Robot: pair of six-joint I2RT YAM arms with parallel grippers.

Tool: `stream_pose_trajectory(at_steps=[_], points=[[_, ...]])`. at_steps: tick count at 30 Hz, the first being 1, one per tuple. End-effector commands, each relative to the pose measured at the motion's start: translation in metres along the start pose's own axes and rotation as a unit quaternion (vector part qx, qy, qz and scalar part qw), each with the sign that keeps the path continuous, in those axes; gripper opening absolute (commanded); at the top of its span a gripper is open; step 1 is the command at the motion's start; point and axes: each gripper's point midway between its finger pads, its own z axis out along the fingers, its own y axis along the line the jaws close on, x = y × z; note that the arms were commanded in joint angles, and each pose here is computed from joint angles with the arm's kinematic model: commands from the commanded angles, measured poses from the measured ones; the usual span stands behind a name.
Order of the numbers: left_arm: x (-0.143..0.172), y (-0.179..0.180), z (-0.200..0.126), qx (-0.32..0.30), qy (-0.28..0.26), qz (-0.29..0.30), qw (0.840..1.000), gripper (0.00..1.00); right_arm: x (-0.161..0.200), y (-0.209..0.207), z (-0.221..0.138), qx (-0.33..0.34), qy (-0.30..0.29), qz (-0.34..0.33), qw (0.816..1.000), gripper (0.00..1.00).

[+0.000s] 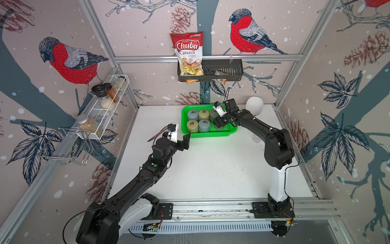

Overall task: Take the tea canister out of the basket
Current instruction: Pick up the tea canister from the basket, then place the tea canister at the center of the board.

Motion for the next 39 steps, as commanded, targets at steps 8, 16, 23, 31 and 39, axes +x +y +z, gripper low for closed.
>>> stream_pose_trajectory(at_steps=[8,16,23,31,39], points=[[-0.043,-0.005,-0.029,0.009,-0.066,-0.029,0.997,0.97,-0.103,0.042,-0.099,0.035,-0.169,-0.042,0.984,0.00],[-0.063,0.004,-0.050,-0.017,-0.096,-0.050,0.994,0.97,-0.107,0.136,-0.127,-0.078,-0.184,-0.083,0.976,0.00],[-0.059,0.024,-0.070,-0.068,-0.113,-0.065,0.989,0.97,-0.073,0.213,-0.106,-0.145,-0.160,-0.100,0.971,0.00],[-0.053,0.033,-0.071,-0.093,-0.098,-0.060,0.989,0.97,-0.033,0.246,-0.046,-0.163,-0.094,-0.093,0.978,0.00],[-0.048,0.033,-0.066,-0.095,-0.089,-0.054,0.990,0.97,-0.003,0.260,0.002,-0.154,-0.058,-0.084,0.983,0.00]])
